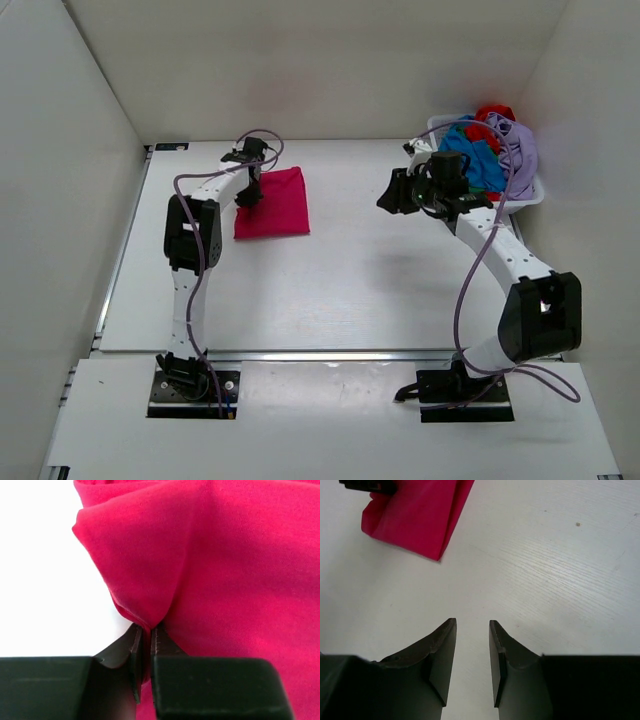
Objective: Fold and stack the t-shirts
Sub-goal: Put the neatly folded tshirt into the corner of the board with the left arm
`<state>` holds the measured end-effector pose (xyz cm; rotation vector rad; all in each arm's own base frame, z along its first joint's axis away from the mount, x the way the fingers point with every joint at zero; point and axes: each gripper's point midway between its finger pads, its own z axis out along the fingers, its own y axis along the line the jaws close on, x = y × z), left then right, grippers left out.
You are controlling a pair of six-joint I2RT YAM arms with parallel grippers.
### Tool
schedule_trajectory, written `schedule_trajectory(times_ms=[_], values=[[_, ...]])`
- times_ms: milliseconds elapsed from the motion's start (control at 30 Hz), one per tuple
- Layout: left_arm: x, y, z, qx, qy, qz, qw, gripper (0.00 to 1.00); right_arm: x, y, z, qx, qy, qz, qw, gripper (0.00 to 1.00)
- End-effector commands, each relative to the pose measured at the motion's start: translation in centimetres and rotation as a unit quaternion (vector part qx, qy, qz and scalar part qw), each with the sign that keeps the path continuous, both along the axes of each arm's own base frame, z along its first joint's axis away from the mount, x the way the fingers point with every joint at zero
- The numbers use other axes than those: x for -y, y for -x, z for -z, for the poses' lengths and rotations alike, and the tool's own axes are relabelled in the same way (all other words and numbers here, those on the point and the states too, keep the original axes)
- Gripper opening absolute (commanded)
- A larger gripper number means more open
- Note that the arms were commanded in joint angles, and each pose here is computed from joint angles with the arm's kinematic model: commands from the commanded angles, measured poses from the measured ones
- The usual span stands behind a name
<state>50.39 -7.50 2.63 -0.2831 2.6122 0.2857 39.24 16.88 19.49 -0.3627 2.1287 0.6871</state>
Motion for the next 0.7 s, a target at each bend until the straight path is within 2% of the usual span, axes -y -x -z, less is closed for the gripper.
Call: schedule_trajectory(times_ms=[0,67,200,467,667], values=[[-4.6,-1.7,-2.6,-0.002,-0.075,-0.018,0.997,0.00,1.0,0.3,-2.6,0.035,0.002,0.010,0.999,0.30],[-6.2,-2.9,-3.5,-0.006,-0.083,-0.021,0.996,0.00,1.2,0.8,-3.0,0.039,-0.008,0.017,0.999,0.30],[-7.9,-7.5,-5.0,0.033,-0.071,-0.030,0.997,0.00,1.8,2.0,-3.9,0.049,-0.035,0.034,0.998,0.31],[-11.5,-9.9,-4.8,0.068,-0.050,-0.045,0.995,0.00,2.7,2.6,-6.8,0.078,-0.027,0.052,0.995,0.31],[-17.7,-10.4,-3.6,0.071,-0.059,-0.072,0.993,0.02,3.3,2.6,-6.9,0.074,-0.017,0.061,0.995,0.32]])
